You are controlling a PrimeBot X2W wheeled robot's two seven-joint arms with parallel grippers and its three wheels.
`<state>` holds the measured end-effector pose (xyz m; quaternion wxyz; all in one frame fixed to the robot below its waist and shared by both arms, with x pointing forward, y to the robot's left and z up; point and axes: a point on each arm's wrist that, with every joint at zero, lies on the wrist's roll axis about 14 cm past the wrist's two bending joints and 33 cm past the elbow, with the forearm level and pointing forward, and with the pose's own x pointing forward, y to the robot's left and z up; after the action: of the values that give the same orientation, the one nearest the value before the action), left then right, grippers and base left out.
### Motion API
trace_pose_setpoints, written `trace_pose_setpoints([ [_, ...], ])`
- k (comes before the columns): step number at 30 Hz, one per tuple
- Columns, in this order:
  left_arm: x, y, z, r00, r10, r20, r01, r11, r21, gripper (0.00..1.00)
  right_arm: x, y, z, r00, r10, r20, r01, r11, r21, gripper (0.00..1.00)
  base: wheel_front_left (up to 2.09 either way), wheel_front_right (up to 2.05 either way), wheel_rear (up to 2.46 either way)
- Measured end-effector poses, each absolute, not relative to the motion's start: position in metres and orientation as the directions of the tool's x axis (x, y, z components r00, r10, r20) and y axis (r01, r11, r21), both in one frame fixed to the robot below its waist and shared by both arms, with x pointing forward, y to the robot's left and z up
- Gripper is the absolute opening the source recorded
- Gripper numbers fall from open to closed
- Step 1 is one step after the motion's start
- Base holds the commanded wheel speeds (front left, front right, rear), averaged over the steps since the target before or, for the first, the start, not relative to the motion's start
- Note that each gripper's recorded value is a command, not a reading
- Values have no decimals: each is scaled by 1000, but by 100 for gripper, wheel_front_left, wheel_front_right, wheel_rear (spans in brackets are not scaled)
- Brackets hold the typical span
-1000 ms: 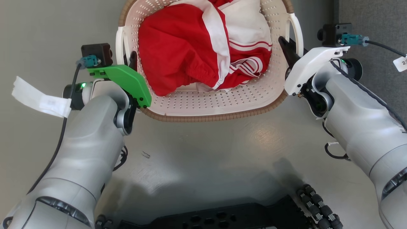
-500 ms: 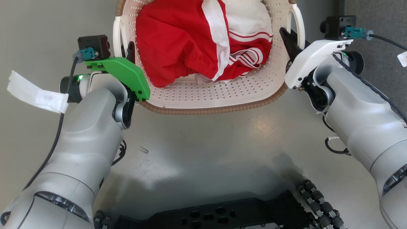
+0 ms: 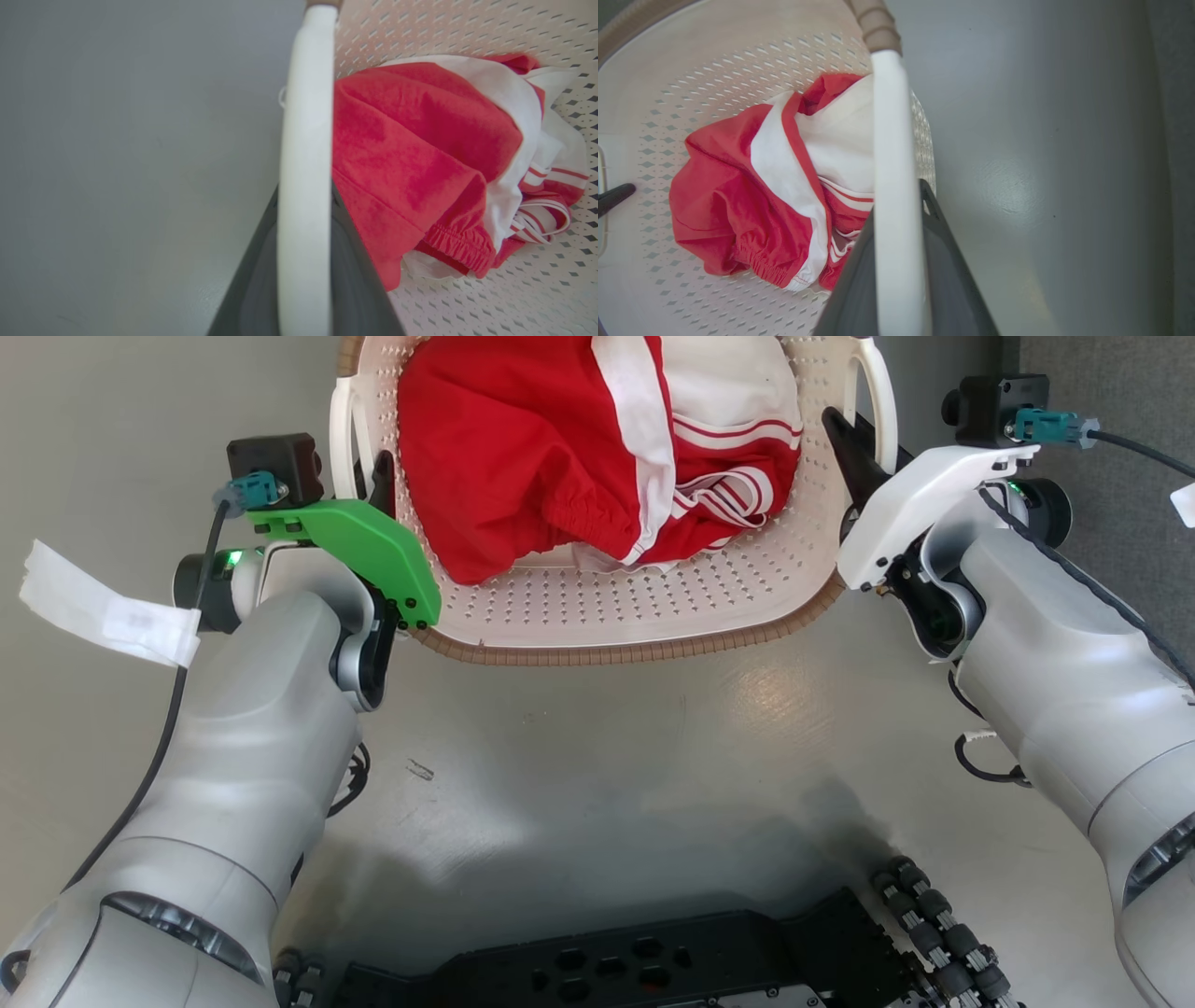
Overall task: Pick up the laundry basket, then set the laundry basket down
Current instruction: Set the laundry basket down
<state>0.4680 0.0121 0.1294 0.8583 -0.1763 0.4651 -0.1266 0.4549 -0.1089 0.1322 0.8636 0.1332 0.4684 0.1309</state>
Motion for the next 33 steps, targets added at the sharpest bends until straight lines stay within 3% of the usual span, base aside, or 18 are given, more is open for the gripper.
trace_pose_setpoints([
  [2, 469, 12, 129, 535, -383, -753, 57, 906, -420, 0, 455, -109, 132, 527, 349, -775, -98, 931, 353, 47, 0, 0, 0],
  [3, 469, 12, 129, 534, -383, -754, 54, 905, -422, 0, 455, -109, 132, 527, 351, -774, -98, 930, 355, 89, 0, 0, 0],
  [4, 468, 12, 128, 533, -382, -755, 49, 905, -423, 78, 455, -109, 132, 526, 356, -772, -99, 928, 360, 100, 0, 0, 0],
  [5, 468, 12, 128, 534, -380, -755, 45, 905, -424, 78, 455, -109, 132, 527, 355, -772, -99, 928, 360, 100, 0, 0, 0],
  [6, 469, 13, 127, 535, -378, -756, 39, 905, -425, 100, 455, -109, 132, 528, 355, -771, -98, 928, 360, 100, 0, 0, 0],
  [33, 474, 18, 152, 559, -372, -741, 59, 909, -413, 100, 465, -119, 160, 575, 322, -752, -96, 939, 329, 100, 0, 0, 0],
])
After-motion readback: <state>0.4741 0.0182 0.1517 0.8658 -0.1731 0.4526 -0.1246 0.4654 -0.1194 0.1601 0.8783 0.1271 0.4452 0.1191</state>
